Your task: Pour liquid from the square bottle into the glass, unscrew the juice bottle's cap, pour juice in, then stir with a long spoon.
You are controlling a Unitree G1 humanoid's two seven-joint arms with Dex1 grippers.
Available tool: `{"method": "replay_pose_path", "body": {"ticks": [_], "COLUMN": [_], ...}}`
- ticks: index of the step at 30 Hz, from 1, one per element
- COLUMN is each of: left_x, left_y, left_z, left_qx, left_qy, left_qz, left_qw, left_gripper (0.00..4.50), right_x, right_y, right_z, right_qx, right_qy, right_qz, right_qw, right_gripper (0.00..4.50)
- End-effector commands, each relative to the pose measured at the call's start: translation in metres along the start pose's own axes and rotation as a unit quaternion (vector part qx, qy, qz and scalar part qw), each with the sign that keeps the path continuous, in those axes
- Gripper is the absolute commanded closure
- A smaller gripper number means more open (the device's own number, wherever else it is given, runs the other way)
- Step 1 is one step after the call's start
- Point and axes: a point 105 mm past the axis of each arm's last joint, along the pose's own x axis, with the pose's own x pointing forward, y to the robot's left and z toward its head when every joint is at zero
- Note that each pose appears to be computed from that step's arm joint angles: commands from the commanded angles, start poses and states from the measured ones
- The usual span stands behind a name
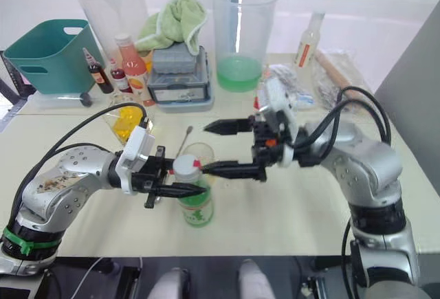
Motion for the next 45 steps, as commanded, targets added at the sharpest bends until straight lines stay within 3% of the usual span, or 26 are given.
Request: {"method": "replay_pose_path", "body": {"ticks": [1, 5, 13, 21, 22, 30, 33, 39, 41, 45], "left_x": [0.009, 0.013, 0.017, 0.015, 0.014, 0.009, 0.005, 0.003, 0.003, 0.003], "left_y": [-0.003, -0.001, 0.000, 0.000, 0.000, 0.001, 0.003, -0.002, -0.004, -0.012], "left_z": [-0.006, -0.008, -0.006, -0.008, -0.009, -0.010, -0.012, -0.014, -0.015, -0.018], "left_qx": [-0.025, -0.028, -0.022, -0.019, -0.019, -0.012, -0.011, -0.013, -0.014, -0.026], "left_qy": [-0.003, -0.004, -0.002, 0.001, 0.003, 0.012, 0.018, 0.026, 0.028, 0.023], "left_qz": [-0.010, -0.012, -0.022, -0.019, -0.017, 0.005, 0.018, 0.020, 0.022, 0.016], "left_qw": [1.000, 1.000, 1.000, 1.000, 1.000, 1.000, 1.000, 0.999, 0.999, 0.999], "left_gripper": [3.08, 3.08, 3.08, 3.08, 3.08, 3.08, 3.08, 3.08, 3.08, 3.08], "right_x": [0.001, 0.007, 0.014, 0.014, 0.015, 0.017, 0.020, 0.025, 0.025, 0.014], "right_y": [0.010, 0.010, 0.010, 0.012, 0.014, 0.009, -0.005, -0.026, -0.027, -0.025], "right_z": [0.007, 0.002, -0.006, -0.003, -0.002, -0.005, -0.008, 0.005, 0.014, 0.027], "right_qx": [-0.023, -0.033, -0.039, -0.043, -0.044, -0.083, -0.099, -0.151, -0.140, -0.117], "right_qy": [-0.010, -0.003, 0.015, 0.006, 0.003, 0.037, 0.074, 0.085, 0.075, 0.062], "right_qz": [-0.055, -0.099, -0.114, -0.088, -0.079, 0.077, 0.161, 0.259, 0.267, 0.249], "right_qw": [0.998, 0.995, 0.993, 0.995, 0.996, 0.993, 0.979, 0.950, 0.951, 0.959], "right_gripper": [0.17, 0.17, 0.17, 2.68, 2.78, 2.78, 2.78, 2.78, 1.76, 0.47]}}
